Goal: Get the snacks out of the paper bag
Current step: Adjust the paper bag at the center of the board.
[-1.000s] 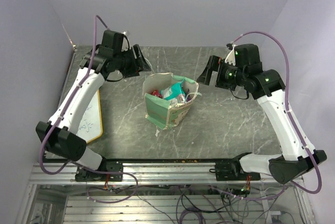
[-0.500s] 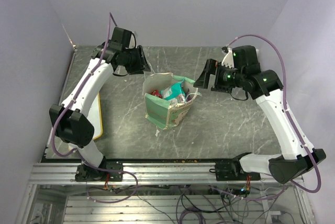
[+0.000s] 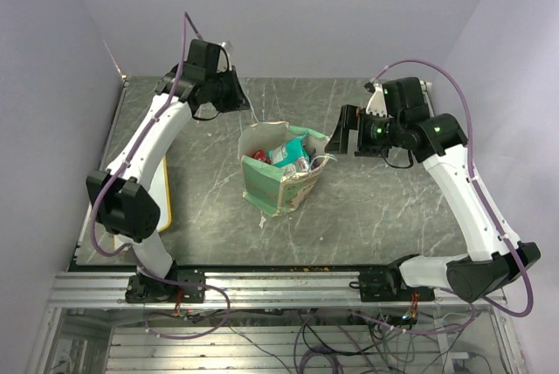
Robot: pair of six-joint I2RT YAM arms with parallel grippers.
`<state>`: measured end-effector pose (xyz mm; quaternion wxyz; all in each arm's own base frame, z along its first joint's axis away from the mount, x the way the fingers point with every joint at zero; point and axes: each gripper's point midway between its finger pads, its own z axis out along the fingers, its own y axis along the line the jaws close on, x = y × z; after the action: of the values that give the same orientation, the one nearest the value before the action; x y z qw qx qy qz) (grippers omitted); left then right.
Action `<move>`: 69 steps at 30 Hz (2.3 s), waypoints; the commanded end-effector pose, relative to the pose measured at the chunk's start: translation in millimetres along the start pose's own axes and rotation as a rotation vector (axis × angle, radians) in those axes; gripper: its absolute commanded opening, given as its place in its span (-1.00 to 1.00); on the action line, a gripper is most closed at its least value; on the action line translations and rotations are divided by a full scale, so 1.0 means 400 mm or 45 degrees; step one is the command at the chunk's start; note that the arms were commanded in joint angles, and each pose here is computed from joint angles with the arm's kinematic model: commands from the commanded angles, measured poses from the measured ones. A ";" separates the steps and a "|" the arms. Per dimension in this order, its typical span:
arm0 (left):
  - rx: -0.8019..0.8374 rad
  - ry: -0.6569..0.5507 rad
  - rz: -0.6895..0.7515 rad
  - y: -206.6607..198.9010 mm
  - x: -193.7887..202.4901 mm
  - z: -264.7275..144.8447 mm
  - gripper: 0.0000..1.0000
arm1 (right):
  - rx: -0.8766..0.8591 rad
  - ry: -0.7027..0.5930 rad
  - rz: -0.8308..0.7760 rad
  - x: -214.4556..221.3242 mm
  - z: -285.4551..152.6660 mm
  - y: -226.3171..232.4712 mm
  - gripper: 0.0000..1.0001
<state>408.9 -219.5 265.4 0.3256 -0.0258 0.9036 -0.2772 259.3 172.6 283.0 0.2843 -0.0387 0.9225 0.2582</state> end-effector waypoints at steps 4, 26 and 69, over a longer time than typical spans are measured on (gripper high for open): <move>0.197 -0.247 0.077 -0.086 -0.083 -0.171 -0.86 | -0.159 0.076 -0.072 0.039 0.003 0.037 0.85; 0.218 -0.372 -0.009 -0.020 -0.247 -0.291 -0.86 | -0.496 0.420 -0.260 0.163 0.136 0.245 -0.28; 0.518 -0.285 -0.159 -0.143 0.028 -0.362 -0.86 | -0.195 0.003 -0.115 0.044 0.169 0.263 0.76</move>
<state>310.7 -200.8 365.2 0.3864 -0.0641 0.7888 -0.4737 245.8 259.5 274.9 0.2963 -0.1298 0.9123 0.2511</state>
